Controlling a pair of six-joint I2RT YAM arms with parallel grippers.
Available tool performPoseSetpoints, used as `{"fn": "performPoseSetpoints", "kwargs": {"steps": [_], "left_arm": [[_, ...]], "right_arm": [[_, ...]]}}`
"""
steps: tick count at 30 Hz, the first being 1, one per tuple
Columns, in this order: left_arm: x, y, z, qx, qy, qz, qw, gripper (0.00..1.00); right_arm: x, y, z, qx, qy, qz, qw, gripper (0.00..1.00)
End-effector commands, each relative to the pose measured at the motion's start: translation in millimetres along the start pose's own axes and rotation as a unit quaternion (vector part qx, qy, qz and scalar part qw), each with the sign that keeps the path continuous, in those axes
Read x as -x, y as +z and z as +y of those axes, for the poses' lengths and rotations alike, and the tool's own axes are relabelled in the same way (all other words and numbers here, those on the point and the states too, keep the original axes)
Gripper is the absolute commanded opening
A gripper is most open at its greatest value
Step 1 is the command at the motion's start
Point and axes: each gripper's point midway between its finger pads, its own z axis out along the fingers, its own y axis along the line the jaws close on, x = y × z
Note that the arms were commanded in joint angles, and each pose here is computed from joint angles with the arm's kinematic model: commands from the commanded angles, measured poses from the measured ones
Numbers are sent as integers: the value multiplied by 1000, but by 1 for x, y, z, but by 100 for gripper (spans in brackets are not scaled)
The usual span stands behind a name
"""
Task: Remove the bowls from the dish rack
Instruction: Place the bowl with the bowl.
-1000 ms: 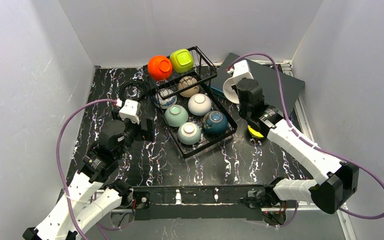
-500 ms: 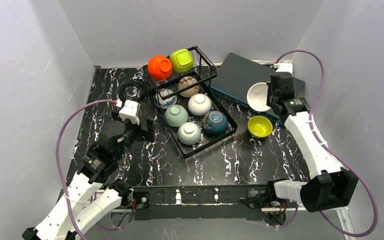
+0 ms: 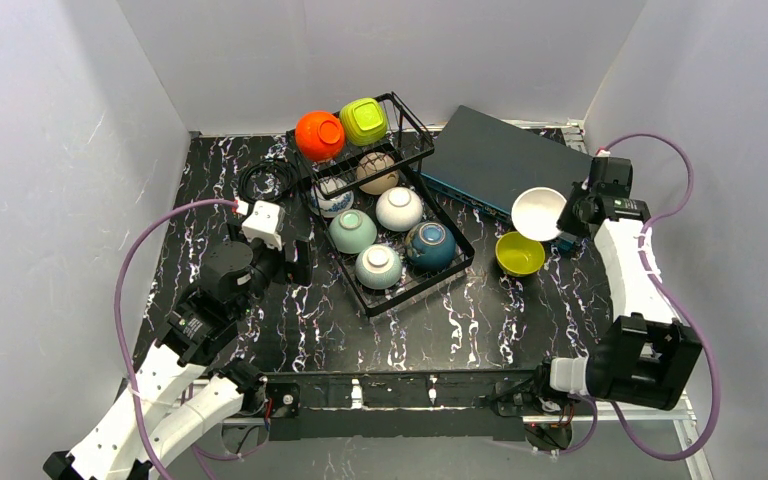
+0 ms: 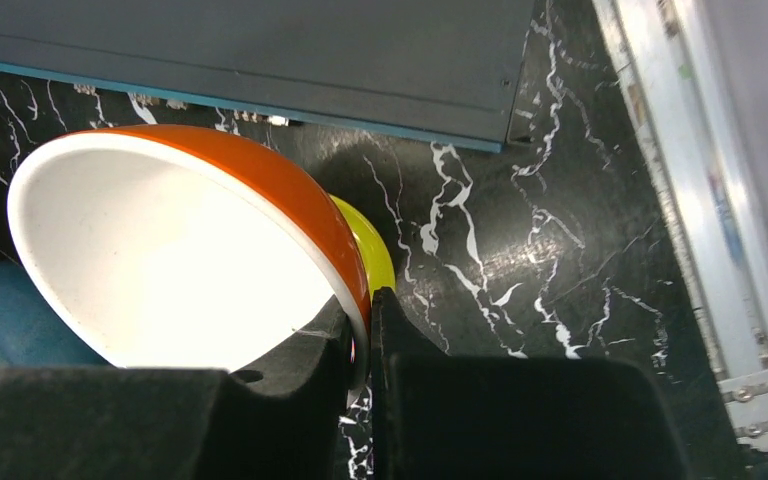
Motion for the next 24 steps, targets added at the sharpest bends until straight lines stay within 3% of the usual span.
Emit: {"fn": "performPoseSetpoints", "kwargs": {"steps": [1, 24], "left_arm": [[1, 1, -1, -1, 1, -5, 1000, 98], [0, 3, -5, -8, 3, 0, 1000, 98]], "right_arm": [[-12, 8, 9, 51, 43, 31, 997, 1], [-76, 43, 6, 68, 60, 137, 986, 1]]}}
